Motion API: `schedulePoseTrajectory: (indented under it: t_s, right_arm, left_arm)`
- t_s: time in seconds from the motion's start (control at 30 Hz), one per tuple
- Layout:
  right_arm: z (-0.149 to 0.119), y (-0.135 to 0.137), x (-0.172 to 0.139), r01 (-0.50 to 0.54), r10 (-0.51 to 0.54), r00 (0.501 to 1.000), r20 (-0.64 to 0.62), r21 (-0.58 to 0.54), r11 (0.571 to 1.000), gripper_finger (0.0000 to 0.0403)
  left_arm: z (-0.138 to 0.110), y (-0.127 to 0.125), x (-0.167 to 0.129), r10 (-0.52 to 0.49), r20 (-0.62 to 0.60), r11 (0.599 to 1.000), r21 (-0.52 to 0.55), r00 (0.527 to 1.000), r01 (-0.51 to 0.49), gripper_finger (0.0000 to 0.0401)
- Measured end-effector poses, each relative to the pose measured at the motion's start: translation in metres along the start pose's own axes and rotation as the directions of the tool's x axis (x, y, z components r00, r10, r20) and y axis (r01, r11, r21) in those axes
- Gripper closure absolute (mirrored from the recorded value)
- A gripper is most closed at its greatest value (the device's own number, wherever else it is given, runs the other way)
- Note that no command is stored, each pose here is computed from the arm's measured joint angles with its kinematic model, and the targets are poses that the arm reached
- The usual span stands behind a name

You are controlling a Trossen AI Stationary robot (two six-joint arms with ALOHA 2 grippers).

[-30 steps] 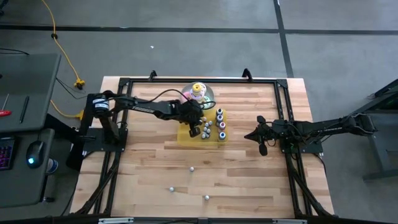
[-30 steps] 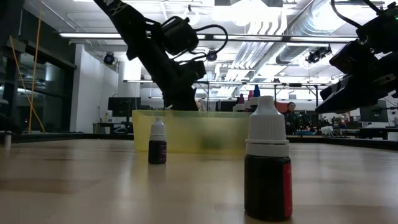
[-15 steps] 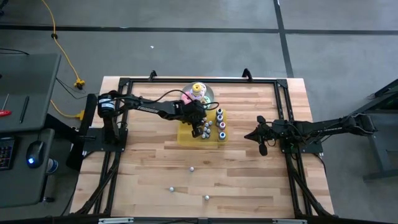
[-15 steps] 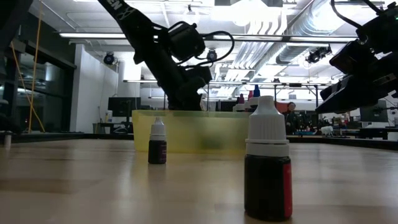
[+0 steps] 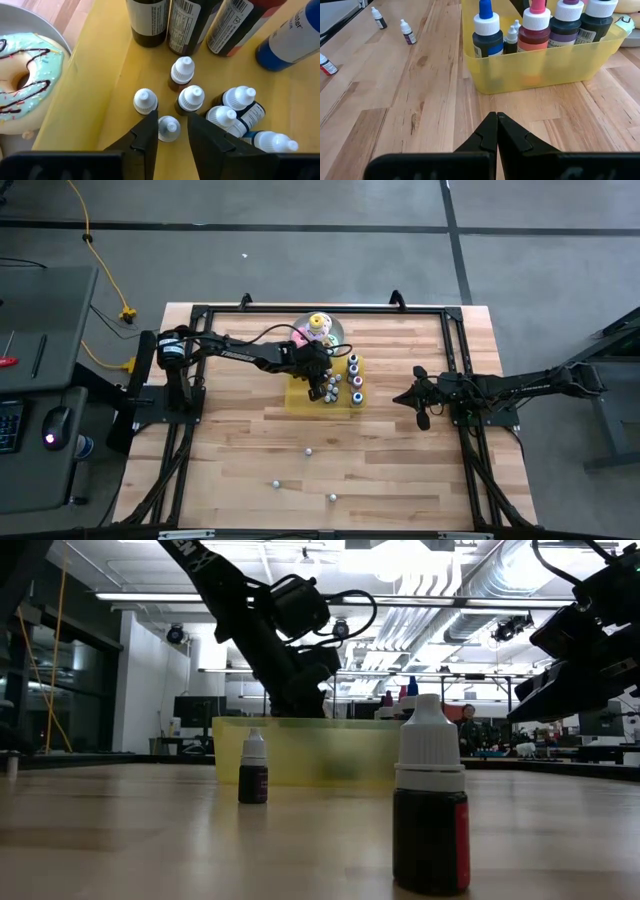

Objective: Pick & Place food coloring
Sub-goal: Put the small green food coloring bottle into the yellow container, then put the small red food coloring bottle into the yellow container

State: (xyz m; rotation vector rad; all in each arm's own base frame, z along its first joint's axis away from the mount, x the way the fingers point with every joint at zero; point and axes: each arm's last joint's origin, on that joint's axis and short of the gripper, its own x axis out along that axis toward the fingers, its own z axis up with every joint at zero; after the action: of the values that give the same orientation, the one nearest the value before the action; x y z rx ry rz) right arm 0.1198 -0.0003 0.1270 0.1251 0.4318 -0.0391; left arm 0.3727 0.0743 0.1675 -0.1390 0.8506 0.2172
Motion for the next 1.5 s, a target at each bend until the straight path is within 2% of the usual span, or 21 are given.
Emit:
schedulePoseTrajectory:
  t_s: [0.3,0.4,0.53,0.67,0.77,0.93,1.07,1.3,1.5]
  right_arm:
    - [0.0,0.0,0.0,-0.001,0.001,1.0,0.0,0.0,1.0,0.0402]
    - [0.0,0.0,0.0,0.0,0.0,1.0,0.0,0.0,1.0,0.0402]
    - [0.0,0.0,0.0,0.0,0.0,1.0,-0.001,0.0,1.0,0.0402]
    - [0.0,0.0,0.0,0.0,0.0,1.0,0.0,0.0,1.0,0.0402]
    - [0.0,0.0,0.0,0.0,0.0,1.0,-0.001,0.0,1.0,0.0402]
    - [0.0,0.0,0.0,0.0,0.0,1.0,0.0,0.0,1.0,0.0402]
    - [0.0,0.0,0.0,0.0,0.0,1.0,-0.002,0.0,1.0,0.0402]
    - [0.0,0.0,0.0,0.0,0.0,1.0,0.0,0.0,1.0,0.0402]
    - [0.0,0.0,0.0,0.0,0.0,1.0,0.0,0.0,1.0,0.0402]
  left_arm:
    - [0.0,-0.001,0.0,-0.023,-0.002,1.0,0.0,1.0,0.023,0.0296]
    - [0.004,-0.001,-0.008,-0.02,0.021,1.0,0.01,1.0,0.02,0.0295]
    - [0.015,0.0,-0.026,-0.016,0.061,0.999,0.031,0.998,0.014,0.0295]
    - [0.019,0.003,-0.044,0.03,0.064,0.998,0.056,0.997,-0.034,0.0295]
    - [0.021,0.003,-0.066,0.06,0.07,0.993,0.101,0.996,-0.067,0.0295]
    - [0.023,-0.001,-0.107,0.039,0.103,0.984,0.167,0.994,-0.056,0.0283]
    - [0.008,-0.008,-0.133,-0.029,0.113,0.982,0.189,0.993,0.007,0.0242]
    - [-0.036,-0.025,-0.17,-0.124,0.147,0.98,0.171,0.981,0.098,0.0156]
    - [-0.06,-0.037,-0.195,-0.24,0.181,0.96,0.191,0.954,0.205,0.0125]
